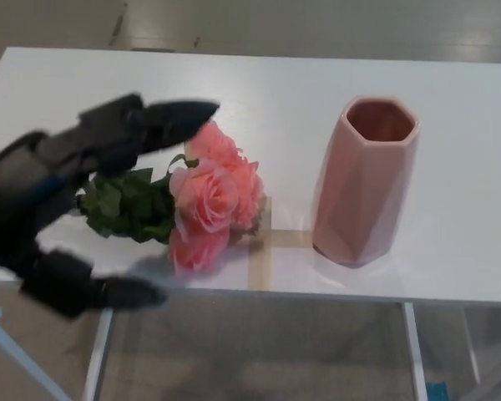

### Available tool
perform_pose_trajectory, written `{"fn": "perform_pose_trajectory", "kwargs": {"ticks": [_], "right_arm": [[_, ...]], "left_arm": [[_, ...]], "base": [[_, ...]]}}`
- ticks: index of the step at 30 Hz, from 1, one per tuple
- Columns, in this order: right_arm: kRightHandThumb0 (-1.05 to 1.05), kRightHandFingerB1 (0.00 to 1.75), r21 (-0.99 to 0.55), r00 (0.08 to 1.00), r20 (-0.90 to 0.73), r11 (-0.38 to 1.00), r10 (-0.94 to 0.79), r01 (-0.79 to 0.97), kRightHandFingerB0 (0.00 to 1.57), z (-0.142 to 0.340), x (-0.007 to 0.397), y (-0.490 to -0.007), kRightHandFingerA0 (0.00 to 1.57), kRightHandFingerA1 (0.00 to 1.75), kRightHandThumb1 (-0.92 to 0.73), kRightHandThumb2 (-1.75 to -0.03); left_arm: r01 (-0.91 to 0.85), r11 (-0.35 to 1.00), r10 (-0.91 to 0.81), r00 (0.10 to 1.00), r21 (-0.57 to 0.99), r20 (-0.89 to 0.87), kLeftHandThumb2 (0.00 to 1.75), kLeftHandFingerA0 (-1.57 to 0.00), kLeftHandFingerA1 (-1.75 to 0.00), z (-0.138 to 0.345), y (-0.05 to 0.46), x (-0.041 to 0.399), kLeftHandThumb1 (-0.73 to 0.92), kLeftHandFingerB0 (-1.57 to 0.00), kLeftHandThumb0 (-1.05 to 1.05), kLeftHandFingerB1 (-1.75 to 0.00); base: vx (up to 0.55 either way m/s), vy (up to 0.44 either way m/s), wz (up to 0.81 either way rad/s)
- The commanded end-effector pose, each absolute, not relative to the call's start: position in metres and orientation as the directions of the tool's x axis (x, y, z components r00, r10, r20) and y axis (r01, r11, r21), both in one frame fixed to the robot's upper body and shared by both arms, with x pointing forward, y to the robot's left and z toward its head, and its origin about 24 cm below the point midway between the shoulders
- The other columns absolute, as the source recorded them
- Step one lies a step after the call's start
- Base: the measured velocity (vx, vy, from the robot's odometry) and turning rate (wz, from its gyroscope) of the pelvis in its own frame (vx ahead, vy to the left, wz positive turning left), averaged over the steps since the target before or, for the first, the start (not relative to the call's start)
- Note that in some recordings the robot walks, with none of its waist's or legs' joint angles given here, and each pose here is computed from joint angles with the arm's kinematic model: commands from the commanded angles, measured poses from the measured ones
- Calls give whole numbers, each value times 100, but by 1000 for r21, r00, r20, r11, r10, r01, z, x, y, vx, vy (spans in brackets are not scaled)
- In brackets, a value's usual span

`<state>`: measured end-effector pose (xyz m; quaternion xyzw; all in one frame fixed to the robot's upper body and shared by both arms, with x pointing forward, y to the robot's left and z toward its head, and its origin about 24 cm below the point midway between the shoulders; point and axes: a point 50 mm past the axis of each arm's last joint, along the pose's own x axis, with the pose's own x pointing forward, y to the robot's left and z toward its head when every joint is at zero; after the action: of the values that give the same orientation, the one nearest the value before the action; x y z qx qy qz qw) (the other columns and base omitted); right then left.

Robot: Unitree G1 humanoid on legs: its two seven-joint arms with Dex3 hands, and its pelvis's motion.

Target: Use the left hand to pick up the rose and then lift and insert it into the pink vase.

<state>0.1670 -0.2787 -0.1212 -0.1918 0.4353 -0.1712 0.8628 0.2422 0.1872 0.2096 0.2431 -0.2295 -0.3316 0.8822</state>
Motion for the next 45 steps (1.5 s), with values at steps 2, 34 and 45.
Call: {"fn": "perform_pose_trajectory", "kwargs": {"ticks": [2, 34, 45], "right_arm": [[-24, 39, -491, 553, -682, 860, -478, 137, 56, -120, 162, -286, 73, 44, -65, -59], [-23, 40, -485, 558, -679, 862, -478, 148, 57, -119, 162, -288, 72, 44, -65, -59], [-24, 40, -485, 551, -687, 864, -473, 137, 57, -121, 160, -288, 72, 44, -65, -59]], "left_arm": [[203, 583, -358, 933, 787, 25, 74, 0, 0, 191, 186, 317, 40, -4, -62, -16], [271, 249, -188, 955, 930, -228, 54, 0, 0, 165, 188, 355, 48, 0, -21, -13], [319, 205, -162, 944, 926, -289, 55, 0, 0, 163, 189, 357, 49, 0, -18, -11]], "base": [[0, 0, 0], [0, 0, 0], [0, 0, 0]]}}
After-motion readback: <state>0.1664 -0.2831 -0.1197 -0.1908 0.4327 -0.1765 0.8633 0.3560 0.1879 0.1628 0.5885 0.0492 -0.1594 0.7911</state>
